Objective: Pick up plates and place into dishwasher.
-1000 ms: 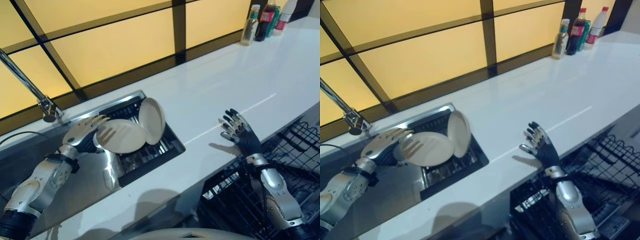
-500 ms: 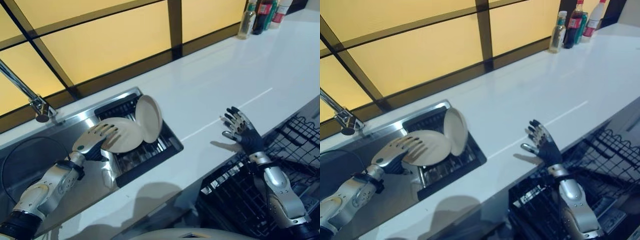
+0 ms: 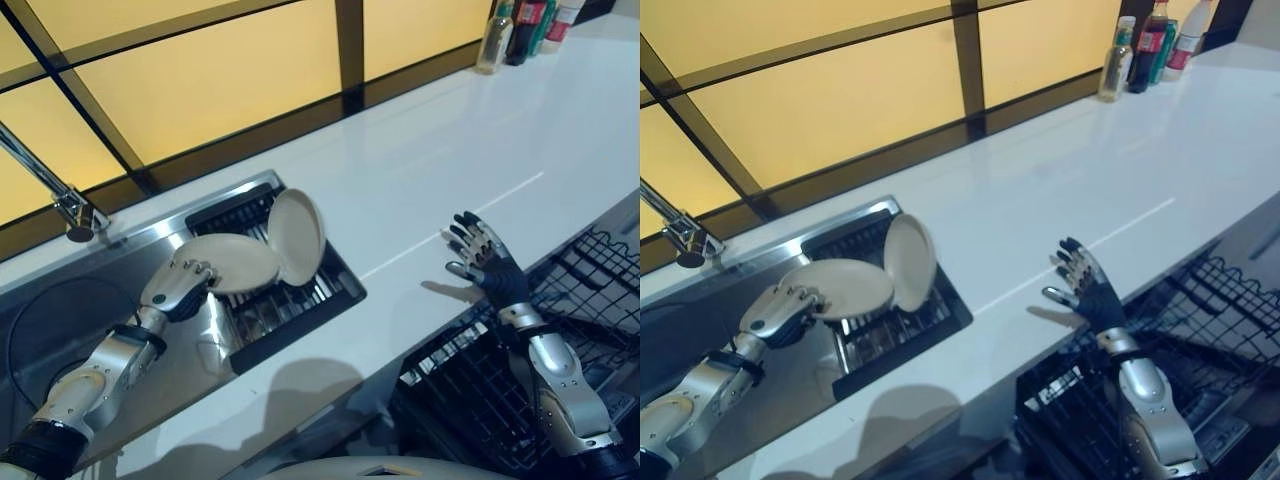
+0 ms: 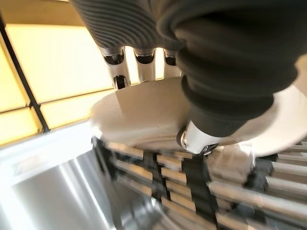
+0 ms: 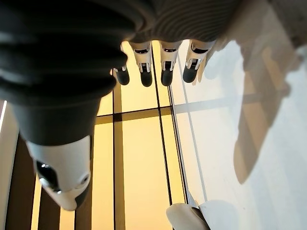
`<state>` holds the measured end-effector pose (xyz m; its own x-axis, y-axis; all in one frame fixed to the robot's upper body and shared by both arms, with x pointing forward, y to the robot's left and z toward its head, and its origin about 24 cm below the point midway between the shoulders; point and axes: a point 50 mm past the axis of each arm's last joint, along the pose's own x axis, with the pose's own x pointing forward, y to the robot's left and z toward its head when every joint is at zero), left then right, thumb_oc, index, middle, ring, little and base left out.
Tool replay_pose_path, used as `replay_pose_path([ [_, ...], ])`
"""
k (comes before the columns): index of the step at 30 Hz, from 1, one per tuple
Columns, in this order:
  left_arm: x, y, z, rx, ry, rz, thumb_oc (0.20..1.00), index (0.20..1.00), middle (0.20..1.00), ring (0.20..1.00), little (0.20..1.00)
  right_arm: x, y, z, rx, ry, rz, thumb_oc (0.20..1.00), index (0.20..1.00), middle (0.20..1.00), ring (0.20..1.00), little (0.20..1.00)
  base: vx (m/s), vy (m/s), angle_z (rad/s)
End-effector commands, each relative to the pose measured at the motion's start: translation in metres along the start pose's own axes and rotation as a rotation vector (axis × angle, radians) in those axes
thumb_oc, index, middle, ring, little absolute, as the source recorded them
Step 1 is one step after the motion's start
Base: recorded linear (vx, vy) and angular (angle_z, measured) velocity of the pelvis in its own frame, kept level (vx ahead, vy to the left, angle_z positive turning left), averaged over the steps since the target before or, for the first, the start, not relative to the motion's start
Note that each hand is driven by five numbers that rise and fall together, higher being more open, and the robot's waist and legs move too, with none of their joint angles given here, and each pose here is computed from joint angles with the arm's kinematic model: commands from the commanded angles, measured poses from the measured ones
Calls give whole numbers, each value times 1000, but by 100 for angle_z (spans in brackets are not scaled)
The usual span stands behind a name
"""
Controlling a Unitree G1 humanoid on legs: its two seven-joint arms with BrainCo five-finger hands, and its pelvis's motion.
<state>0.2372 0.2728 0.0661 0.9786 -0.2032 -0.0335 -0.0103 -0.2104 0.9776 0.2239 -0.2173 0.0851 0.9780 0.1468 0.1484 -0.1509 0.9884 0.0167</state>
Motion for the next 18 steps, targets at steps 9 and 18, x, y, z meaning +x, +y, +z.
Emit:
replay_pose_path([
  [9, -8, -2, -35, 144, 136, 5, 200, 200, 200, 200, 200, -1, 6, 7, 7, -47, 34, 1000, 1000, 1000, 1000, 1000, 7, 0, 0],
  [18, -12, 4, -47, 29, 270, 171, 200, 200, 200, 200, 200, -2, 7, 5, 14, -52, 21, 1000, 1000, 1000, 1000, 1000, 0, 0, 0],
])
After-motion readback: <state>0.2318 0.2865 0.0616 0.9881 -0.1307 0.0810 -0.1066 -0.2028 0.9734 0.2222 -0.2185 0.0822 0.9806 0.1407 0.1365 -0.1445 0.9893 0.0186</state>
